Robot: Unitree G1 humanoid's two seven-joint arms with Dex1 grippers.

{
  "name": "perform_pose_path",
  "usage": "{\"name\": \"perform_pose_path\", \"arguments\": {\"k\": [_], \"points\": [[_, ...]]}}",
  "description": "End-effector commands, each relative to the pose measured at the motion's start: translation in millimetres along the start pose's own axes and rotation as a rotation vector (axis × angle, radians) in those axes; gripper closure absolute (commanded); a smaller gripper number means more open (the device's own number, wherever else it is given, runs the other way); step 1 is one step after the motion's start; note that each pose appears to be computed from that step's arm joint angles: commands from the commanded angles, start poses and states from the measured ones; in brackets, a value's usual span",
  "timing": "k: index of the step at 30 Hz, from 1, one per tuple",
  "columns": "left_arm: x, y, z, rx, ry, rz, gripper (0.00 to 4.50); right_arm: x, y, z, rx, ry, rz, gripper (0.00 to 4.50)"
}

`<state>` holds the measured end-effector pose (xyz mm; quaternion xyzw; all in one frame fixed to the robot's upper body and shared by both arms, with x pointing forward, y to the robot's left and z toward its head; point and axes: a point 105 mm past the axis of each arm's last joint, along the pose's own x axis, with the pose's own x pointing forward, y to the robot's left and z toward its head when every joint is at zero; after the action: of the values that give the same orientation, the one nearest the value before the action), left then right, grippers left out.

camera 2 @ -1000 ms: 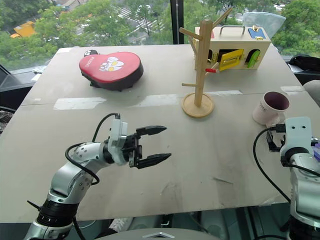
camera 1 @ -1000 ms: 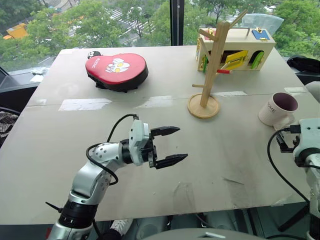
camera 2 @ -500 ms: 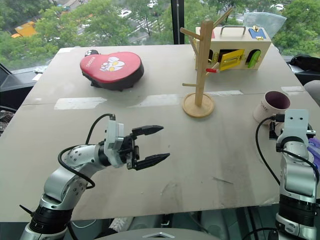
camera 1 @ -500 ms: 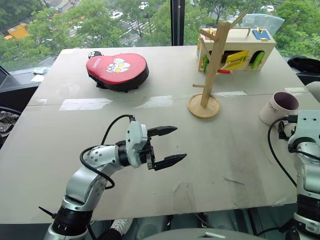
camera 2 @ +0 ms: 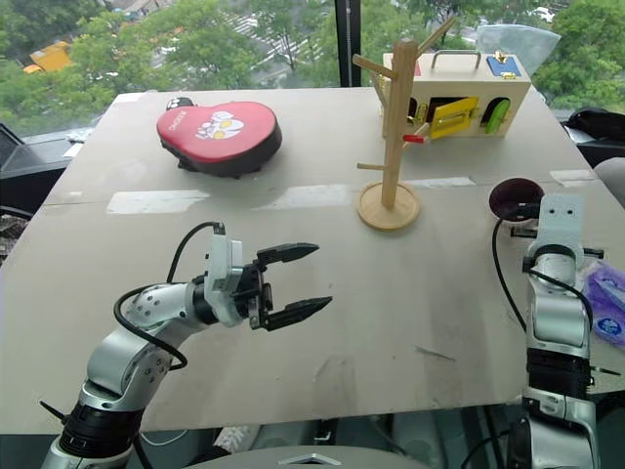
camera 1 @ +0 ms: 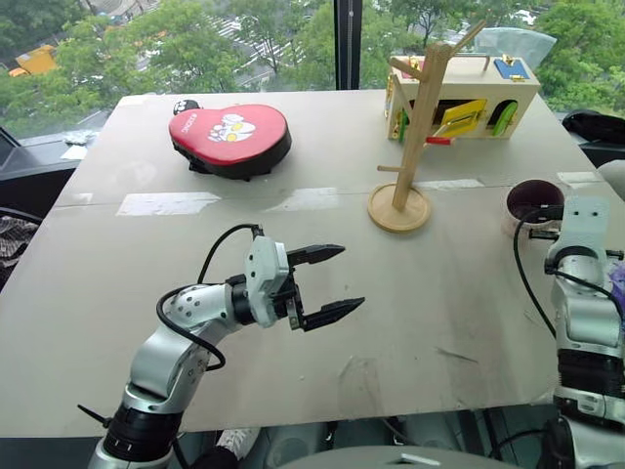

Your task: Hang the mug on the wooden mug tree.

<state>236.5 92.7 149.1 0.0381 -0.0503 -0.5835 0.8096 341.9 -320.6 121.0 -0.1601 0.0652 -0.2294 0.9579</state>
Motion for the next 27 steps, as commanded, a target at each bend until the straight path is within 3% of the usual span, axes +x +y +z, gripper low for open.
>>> {"name": "perform_pose_path", "arguments": {"k": [1,6,14,19,27], "points": [[2.1,-4.2,7.4,0.029,-0.044,0.003,0.00,0.3,-6.6,9.1,0.008,-0.069,0.039,4.48],[-11.8,14.7,4.0,0.046,-0.075,0.125,0.00,-9.0,5.5,52.5,0.048,-0.278,0.295,4.48],[-29.6,15.8,6.1,0.017,-0.156,0.143,0.00,-47.4,45.3,124.2,-0.032,-0.464,0.920,4.48],[-35.7,12.6,5.3,-0.005,-0.158,0.146,0.00,-52.2,63.6,152.6,-0.123,-0.493,1.093,4.48],[-36.4,8.7,4.3,0.008,-0.160,0.185,0.00,-44.4,93.5,184.8,-0.235,-0.494,1.147,4.48]]}}
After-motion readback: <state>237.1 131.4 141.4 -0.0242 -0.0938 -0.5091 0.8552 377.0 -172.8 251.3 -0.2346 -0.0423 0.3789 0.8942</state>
